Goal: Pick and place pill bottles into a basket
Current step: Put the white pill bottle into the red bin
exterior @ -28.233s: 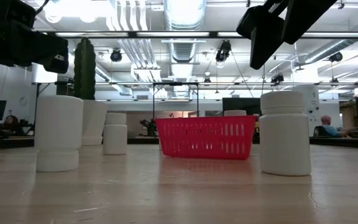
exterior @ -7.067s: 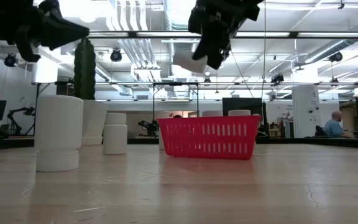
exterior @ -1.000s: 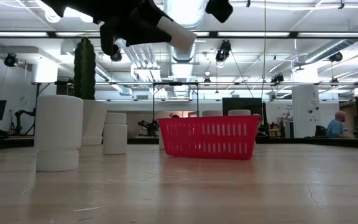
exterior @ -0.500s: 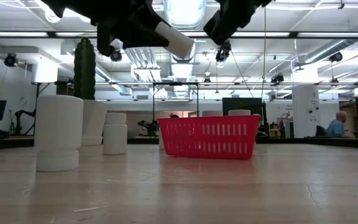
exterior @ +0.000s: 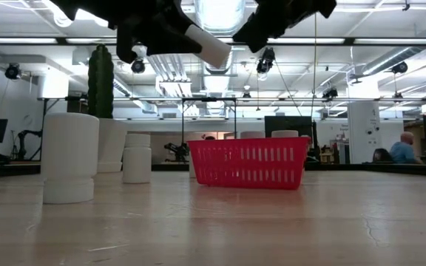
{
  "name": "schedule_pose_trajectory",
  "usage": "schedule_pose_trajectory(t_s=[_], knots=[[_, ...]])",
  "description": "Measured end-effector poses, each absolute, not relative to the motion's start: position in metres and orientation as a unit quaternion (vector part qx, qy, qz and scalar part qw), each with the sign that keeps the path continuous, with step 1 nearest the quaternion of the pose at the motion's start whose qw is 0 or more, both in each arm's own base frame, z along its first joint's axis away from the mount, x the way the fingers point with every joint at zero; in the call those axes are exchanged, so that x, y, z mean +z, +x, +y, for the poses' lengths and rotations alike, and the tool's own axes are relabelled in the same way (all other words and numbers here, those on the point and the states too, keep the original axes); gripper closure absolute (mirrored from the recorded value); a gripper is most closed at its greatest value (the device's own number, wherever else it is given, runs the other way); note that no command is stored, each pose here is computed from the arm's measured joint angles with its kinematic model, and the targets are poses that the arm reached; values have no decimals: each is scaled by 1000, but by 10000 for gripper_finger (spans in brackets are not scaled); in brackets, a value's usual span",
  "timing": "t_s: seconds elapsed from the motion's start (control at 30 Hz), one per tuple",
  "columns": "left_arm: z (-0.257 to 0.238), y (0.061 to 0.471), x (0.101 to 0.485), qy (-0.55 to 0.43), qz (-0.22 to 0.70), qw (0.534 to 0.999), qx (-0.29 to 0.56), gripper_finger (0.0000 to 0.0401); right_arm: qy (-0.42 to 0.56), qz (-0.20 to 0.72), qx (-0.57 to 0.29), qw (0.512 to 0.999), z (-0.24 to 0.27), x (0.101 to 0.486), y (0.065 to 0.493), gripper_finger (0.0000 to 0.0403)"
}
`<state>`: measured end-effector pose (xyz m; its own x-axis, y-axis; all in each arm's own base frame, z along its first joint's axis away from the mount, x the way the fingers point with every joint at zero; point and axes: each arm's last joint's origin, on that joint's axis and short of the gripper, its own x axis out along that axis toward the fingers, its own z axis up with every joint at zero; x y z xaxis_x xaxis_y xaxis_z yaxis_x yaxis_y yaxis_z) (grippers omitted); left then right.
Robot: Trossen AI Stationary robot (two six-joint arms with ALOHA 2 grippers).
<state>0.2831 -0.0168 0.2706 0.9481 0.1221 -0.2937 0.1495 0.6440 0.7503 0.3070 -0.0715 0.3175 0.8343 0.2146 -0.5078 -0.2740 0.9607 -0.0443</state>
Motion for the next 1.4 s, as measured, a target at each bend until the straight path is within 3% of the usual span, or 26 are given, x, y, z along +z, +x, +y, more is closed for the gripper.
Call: schedule_pose_trajectory(t_s=[0.27, 0.5, 0.93, 1.13, 1.4], knots=[[-13, 283, 270, 409, 165, 897, 1, 244, -118, 122, 104, 980, -61, 348, 259, 394], [-12, 283, 270, 407, 166, 898, 0, 236, -112, 12, 86, 990, -54, 315, 231, 394], [-10, 282, 265, 381, 191, 905, -2, 232, -57, 14, 92, 994, -47, 250, 218, 394], [-2, 284, 268, 356, 206, 911, 11, 231, -51, 31, 93, 994, -47, 240, 216, 394], [17, 289, 301, 284, 245, 927, 4, 231, -59, 50, 95, 993, -47, 234, 215, 394]])
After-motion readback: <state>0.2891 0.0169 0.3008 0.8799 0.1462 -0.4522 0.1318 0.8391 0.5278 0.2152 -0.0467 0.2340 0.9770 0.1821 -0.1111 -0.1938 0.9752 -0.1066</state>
